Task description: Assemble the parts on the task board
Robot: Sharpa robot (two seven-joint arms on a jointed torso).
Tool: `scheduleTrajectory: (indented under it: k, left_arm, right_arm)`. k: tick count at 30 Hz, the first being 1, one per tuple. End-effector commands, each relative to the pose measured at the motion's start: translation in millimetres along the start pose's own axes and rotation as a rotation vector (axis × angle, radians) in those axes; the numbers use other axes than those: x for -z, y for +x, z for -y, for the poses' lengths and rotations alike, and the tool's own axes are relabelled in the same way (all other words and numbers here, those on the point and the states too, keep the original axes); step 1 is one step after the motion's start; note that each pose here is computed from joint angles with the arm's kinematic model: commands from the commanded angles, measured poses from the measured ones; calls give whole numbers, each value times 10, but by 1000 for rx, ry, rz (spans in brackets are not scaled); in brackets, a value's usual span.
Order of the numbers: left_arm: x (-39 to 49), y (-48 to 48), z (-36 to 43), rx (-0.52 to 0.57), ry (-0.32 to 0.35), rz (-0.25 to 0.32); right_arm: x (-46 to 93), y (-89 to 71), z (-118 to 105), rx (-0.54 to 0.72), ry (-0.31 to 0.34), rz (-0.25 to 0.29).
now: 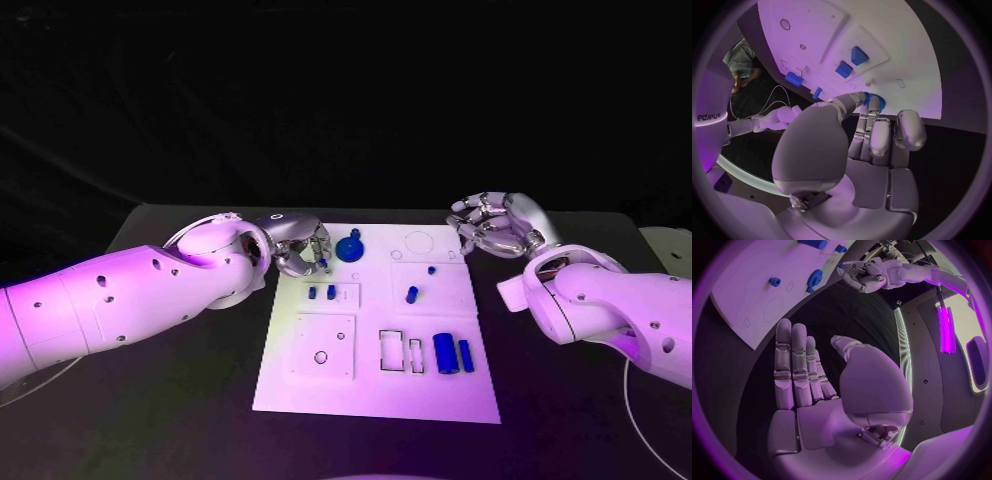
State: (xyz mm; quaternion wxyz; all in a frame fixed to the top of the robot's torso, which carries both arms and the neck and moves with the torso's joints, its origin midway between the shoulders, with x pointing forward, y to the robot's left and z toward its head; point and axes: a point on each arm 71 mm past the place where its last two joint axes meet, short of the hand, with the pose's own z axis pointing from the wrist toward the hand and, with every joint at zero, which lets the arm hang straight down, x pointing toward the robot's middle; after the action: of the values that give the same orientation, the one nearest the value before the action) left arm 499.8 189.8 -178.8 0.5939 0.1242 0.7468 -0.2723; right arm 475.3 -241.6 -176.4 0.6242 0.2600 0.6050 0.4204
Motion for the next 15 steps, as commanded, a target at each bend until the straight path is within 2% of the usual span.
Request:
scheduleTrajectory:
  k: [1,15]
  left_arm:
    - [-1,10,-29,7,-14,-20]
    - [-50,40,-47,10,-23,-35]
  right_arm:
    - [3,12,-12,1,-14,-6]
    - [5,21,-19,0,-16,-8]
